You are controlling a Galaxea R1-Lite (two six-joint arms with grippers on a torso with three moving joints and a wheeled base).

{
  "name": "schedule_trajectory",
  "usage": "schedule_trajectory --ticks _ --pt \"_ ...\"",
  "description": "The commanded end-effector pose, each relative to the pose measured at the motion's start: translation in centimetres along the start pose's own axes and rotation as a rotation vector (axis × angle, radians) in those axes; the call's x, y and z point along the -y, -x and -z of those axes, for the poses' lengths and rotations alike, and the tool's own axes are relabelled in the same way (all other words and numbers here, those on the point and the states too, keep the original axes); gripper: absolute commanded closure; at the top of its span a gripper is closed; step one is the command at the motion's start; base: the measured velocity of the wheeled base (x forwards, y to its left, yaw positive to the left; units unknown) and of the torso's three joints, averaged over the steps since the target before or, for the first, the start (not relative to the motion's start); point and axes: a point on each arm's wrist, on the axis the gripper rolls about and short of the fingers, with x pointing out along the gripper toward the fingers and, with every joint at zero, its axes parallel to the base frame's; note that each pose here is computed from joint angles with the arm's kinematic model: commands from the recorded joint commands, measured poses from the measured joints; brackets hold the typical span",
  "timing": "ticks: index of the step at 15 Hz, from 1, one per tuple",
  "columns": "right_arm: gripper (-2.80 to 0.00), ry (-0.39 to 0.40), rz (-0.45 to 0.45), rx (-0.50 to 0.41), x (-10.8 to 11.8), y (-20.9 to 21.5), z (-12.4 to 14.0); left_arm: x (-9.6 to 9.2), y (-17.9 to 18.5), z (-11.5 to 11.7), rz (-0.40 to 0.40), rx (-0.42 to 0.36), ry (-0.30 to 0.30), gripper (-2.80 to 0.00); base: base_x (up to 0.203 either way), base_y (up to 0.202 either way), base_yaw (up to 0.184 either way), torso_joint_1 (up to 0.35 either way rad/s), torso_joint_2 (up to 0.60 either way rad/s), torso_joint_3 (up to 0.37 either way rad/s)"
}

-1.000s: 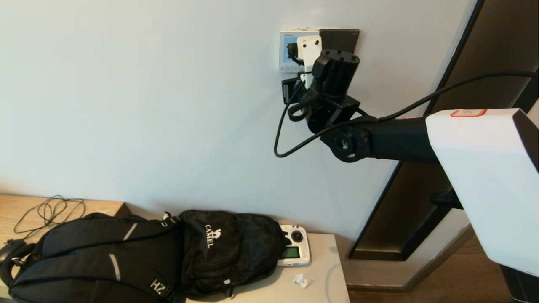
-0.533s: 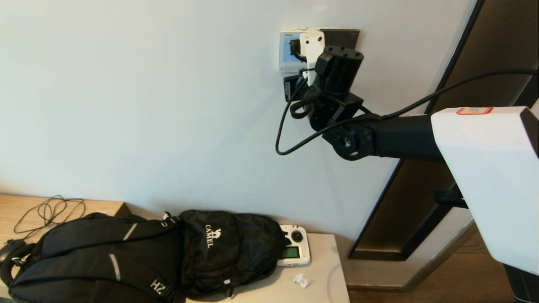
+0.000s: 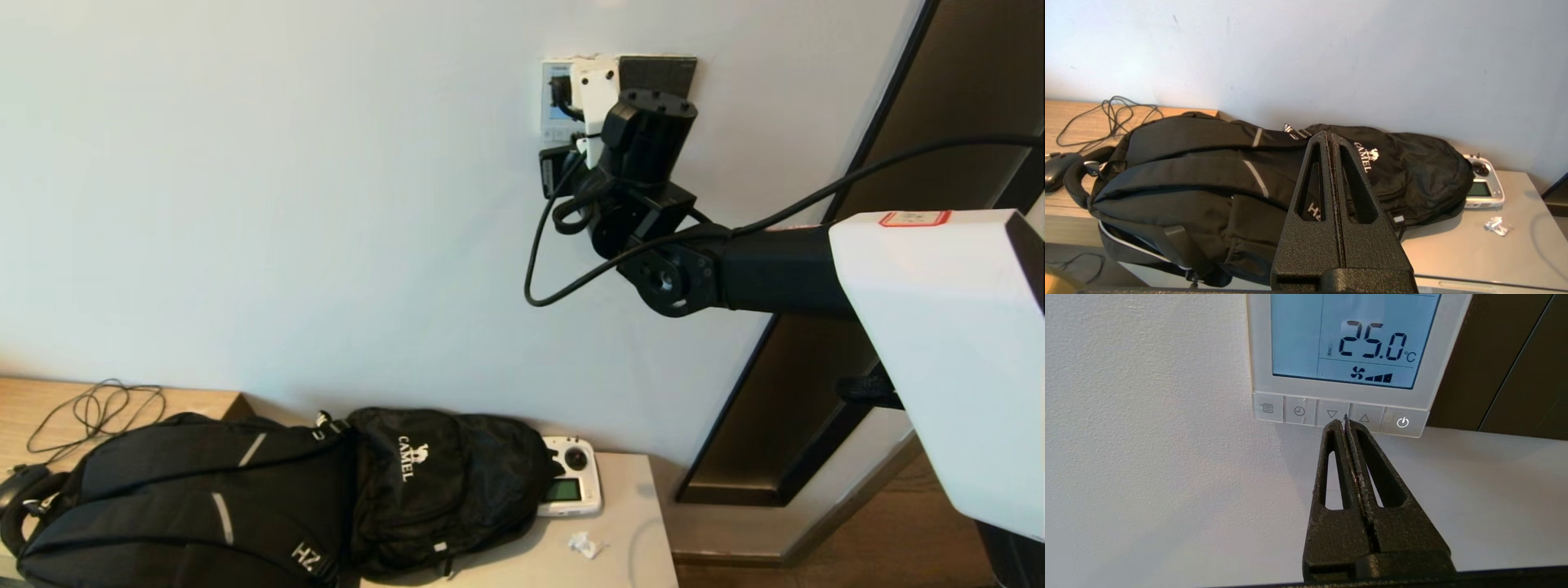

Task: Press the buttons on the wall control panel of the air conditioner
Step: Press the temperature increase button, then turn off the central air conditioner

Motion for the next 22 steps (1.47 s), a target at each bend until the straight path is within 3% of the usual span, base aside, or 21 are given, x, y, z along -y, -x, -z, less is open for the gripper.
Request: schedule_trajectory --ticks 1,5,9,13,22 --pt "0.0 -0.006 0.007 0.01 -0.1 0.0 0.0 0.0 0.0 0.0 0.0 0.002 0.001 0.0 0.0 0.0 0.0 0.0 0.0 0.0" --pt "0.0 -0.043 0.013 0.062 -0.3 1.1 -2.1 0.0 0.0 0.0 0.0 0.002 -0.001 0.0 0.0 0.0 0.0 0.0 0.0 0.0" --pt "0.0 -0.08 0.014 0.113 2.5 4.7 -8.2 0.0 0.0 0.0 0.0 0.001 0.001 0.0 0.0 0.0 0.0 0.0 0.0 0.0" --pt "0.0 -0.058 0.05 0.082 6.7 8.4 -10.5 0.0 0.0 0.0 0.0 0.001 0.001 0.0 0.0 0.0 0.0 0.0 0.0 0.0" --pt "0.0 0.059 0.266 -0.058 17.4 17.4 -10.4 0.0 0.0 0.0 0.0 0.001 -0.001 0.0 0.0 0.0 0.0 0.0 0.0 0.0"
